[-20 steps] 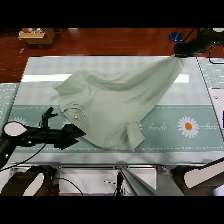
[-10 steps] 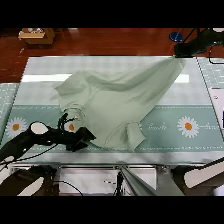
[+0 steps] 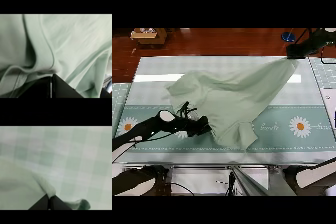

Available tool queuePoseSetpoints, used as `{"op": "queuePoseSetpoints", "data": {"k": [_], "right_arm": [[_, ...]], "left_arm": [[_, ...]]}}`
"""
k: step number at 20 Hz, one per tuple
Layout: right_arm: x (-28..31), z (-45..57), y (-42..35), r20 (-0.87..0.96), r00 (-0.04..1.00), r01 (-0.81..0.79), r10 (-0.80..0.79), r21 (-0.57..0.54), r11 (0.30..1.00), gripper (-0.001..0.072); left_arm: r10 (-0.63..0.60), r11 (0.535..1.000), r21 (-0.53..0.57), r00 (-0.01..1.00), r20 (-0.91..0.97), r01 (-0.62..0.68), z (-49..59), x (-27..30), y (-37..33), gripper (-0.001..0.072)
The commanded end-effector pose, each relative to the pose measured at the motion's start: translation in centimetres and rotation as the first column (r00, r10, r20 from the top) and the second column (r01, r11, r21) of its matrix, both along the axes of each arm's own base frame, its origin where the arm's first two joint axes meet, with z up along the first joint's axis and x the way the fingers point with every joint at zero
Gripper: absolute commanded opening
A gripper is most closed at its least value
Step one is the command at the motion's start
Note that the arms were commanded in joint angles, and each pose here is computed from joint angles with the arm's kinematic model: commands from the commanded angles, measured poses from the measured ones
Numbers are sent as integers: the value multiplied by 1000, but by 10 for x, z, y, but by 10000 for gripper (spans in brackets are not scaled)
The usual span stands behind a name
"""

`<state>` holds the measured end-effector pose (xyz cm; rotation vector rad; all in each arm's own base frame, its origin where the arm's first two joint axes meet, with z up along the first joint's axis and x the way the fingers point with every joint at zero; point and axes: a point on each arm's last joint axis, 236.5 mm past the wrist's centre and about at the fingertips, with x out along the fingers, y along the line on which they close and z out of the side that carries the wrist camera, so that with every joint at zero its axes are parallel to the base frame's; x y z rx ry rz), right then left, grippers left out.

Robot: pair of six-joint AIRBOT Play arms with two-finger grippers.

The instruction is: Fold the shirts.

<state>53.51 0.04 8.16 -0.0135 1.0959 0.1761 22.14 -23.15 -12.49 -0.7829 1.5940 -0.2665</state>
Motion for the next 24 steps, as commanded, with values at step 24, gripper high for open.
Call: {"op": "queuePoseSetpoints", "data": {"k": [24], "right_arm": [[-294,464,-11,938,343,180,-42,-22,983,28]], "left_arm": [[-231,942,131,-317,920,-309,668,-49,135,19]]}}
